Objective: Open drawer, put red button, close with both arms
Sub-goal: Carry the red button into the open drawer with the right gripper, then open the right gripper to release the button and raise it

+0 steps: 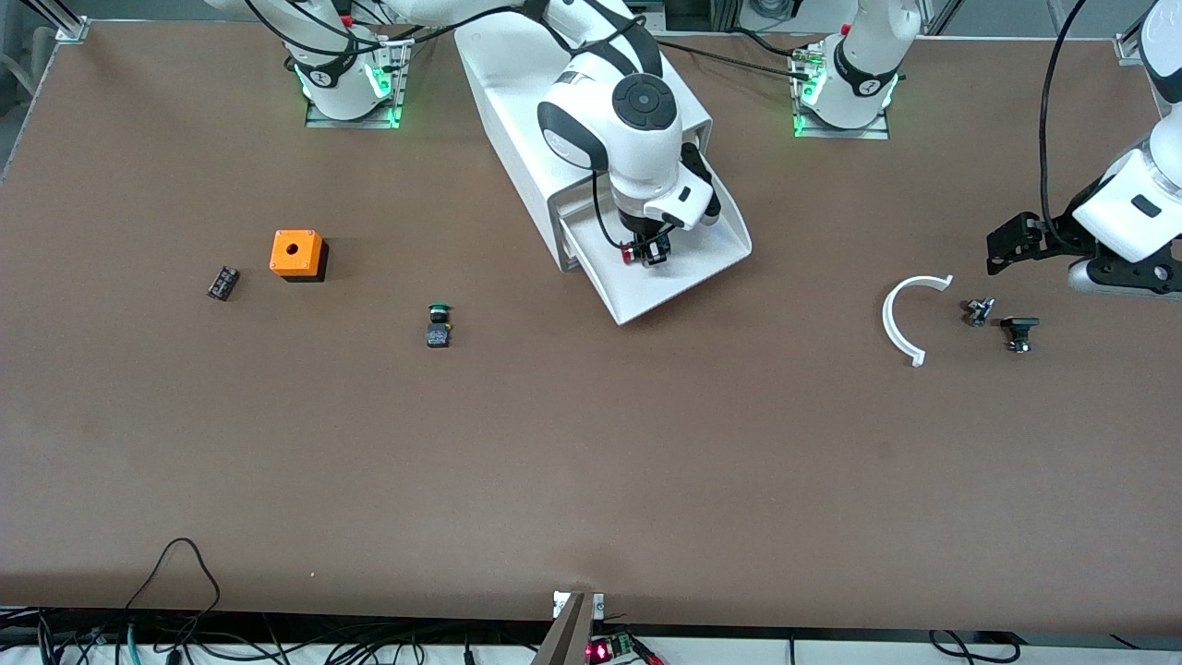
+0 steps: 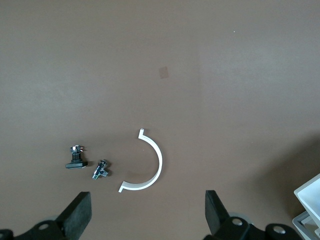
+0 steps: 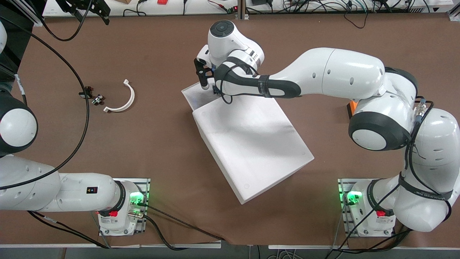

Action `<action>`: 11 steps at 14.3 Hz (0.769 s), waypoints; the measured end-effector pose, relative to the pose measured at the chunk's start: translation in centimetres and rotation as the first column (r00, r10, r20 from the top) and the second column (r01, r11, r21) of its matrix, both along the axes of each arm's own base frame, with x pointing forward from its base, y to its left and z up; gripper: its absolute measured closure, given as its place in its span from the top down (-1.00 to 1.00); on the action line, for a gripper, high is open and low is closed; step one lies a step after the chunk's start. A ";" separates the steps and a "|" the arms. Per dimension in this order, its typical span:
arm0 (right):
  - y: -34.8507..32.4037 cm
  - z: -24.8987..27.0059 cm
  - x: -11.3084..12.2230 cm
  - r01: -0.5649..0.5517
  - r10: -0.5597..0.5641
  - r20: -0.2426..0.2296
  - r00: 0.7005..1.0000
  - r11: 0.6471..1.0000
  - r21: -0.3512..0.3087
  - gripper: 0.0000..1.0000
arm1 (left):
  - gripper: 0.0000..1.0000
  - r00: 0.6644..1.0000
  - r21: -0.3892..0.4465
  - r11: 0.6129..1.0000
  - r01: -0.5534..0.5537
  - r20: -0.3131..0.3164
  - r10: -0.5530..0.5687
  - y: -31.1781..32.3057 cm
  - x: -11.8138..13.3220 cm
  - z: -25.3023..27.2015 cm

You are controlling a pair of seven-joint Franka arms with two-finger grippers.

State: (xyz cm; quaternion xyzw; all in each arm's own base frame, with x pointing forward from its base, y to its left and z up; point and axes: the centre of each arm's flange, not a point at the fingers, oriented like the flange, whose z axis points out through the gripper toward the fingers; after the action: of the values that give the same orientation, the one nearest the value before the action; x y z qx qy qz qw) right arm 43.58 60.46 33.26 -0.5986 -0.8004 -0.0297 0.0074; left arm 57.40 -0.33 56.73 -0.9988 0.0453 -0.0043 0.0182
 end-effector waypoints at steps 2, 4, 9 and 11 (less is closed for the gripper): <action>0.2 0.4 0.0 0.041 -0.041 0.005 0.999 0.999 0.007 0.47 | 1.00 1.000 0.000 1.000 -0.001 0.000 0.001 0.0 0.0 0.0; 0.3 2.3 0.9 0.116 -0.117 0.025 0.993 0.992 0.038 0.89 | 1.00 1.000 0.000 1.000 -0.002 0.000 0.002 0.0 0.0 0.0; -6.2 9.2 8.7 0.398 -0.405 0.039 0.914 0.910 0.113 1.00 | 1.00 0.999 -0.004 0.999 -0.034 0.026 0.035 -1.9 0.6 -0.4; -10.5 9.9 12.1 0.568 -0.571 0.008 0.821 0.817 0.096 1.00 | 1.00 0.998 -0.007 0.998 -0.068 0.015 0.068 -4.4 1.1 -2.3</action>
State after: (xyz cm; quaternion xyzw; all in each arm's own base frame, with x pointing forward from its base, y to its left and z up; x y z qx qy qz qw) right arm 55.68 49.92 43.13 -0.8090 -0.5827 -0.0773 0.0102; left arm 58.55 -4.76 54.45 -0.9998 0.0113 -0.0113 0.0155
